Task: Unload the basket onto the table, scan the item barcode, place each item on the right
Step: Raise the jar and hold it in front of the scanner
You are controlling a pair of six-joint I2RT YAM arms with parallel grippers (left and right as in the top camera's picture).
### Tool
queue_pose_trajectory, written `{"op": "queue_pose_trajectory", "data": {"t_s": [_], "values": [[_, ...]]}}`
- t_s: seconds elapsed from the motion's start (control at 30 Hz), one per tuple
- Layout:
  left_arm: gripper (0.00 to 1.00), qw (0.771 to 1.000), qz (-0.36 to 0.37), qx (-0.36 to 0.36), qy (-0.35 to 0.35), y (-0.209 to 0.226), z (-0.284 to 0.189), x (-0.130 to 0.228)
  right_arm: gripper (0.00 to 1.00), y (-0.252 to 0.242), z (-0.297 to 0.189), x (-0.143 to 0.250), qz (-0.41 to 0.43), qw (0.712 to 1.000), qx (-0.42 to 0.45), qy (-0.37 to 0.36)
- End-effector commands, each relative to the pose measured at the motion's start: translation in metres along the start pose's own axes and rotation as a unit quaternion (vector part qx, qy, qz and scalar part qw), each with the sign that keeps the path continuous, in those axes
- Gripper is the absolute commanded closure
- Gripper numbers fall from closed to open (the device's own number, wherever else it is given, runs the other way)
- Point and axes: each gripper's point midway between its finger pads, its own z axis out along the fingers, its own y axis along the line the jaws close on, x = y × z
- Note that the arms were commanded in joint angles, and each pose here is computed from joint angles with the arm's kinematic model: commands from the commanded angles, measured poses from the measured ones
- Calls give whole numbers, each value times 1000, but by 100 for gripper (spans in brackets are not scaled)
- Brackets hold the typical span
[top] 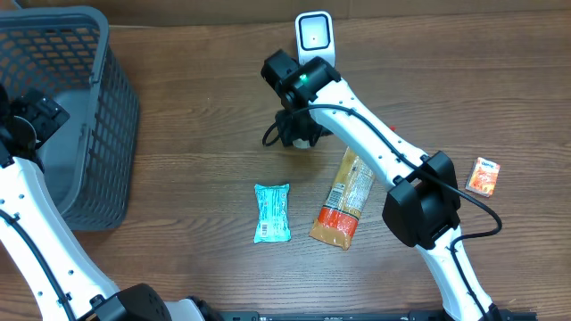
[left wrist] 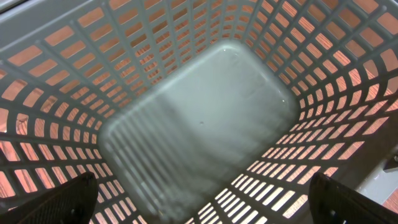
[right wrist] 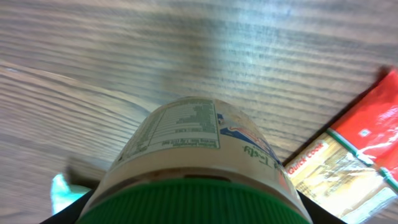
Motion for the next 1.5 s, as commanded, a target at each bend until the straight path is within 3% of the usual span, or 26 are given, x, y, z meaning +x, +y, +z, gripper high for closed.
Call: {"op": "queue_pose_trajectory", "data": {"t_s": [0.0, 0.3, 0.5, 0.77, 1.17, 1.47], "values": [[0, 1000, -5, 2, -9, -3, -4, -6, 96, 1, -56, -25, 1, 997, -20, -76], [0, 1000, -5, 2, -9, -3, -4, -6, 96, -33, -108, -41, 24, 990, -71, -117], [0, 1000, -5, 2, -9, -3, -4, -6, 96, -58, -123, -80, 54, 969, -180, -160], [0, 1000, -5, 2, -9, -3, -4, -6, 96, -83, -148, -134, 50, 940, -198, -274], [0, 1000, -5, 2, -9, -3, -4, -6, 96, -86, -82, -193, 78, 930, -134, -334], [0, 1000, -5, 2, -9, -3, -4, -6, 96, -90, -59, -262, 79, 870, -138, -466]]}}
